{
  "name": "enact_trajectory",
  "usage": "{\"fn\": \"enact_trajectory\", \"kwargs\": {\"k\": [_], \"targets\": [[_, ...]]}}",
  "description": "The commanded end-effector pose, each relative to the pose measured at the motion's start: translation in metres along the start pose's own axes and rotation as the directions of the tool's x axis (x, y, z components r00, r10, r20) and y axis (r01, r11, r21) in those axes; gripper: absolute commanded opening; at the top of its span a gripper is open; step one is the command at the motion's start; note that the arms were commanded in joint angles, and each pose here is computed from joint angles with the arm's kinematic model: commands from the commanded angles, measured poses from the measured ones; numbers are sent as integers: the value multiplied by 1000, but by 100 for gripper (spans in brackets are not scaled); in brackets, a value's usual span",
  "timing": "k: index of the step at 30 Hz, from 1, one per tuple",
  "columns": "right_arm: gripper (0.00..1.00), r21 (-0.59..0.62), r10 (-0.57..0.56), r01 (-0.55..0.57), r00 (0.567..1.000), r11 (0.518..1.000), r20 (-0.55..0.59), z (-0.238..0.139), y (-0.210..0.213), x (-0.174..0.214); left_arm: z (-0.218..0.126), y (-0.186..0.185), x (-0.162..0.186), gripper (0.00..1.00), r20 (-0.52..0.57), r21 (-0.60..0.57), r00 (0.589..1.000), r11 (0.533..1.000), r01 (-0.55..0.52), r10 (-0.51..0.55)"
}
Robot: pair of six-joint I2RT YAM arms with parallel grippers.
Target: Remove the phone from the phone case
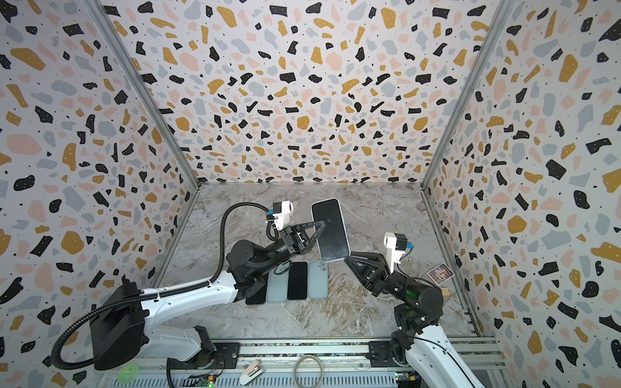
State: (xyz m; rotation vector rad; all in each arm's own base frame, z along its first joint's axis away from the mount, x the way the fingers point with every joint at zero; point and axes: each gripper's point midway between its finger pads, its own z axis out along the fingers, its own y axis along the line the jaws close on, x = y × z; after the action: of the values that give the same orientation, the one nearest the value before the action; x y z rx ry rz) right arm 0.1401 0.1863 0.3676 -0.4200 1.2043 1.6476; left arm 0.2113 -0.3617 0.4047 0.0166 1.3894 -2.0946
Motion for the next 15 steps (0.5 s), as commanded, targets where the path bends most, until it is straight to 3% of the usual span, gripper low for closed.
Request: {"fn": "enact_trajectory", "kwargs": {"k": [1, 8, 15], "targets": [[25, -45, -52, 53, 998, 998, 31, 5, 20, -17, -2, -42, -10, 0, 39, 123, 998, 991, -58, 53], [27, -47, -49, 51, 998, 998, 34, 5, 20, -18, -3, -37, -9, 0, 43, 111, 998, 992, -60, 55], [18, -51, -38, 39, 999, 998, 36, 4, 17, -16, -3, -38, -8, 0, 35, 110, 997, 992, -69, 66]]}}
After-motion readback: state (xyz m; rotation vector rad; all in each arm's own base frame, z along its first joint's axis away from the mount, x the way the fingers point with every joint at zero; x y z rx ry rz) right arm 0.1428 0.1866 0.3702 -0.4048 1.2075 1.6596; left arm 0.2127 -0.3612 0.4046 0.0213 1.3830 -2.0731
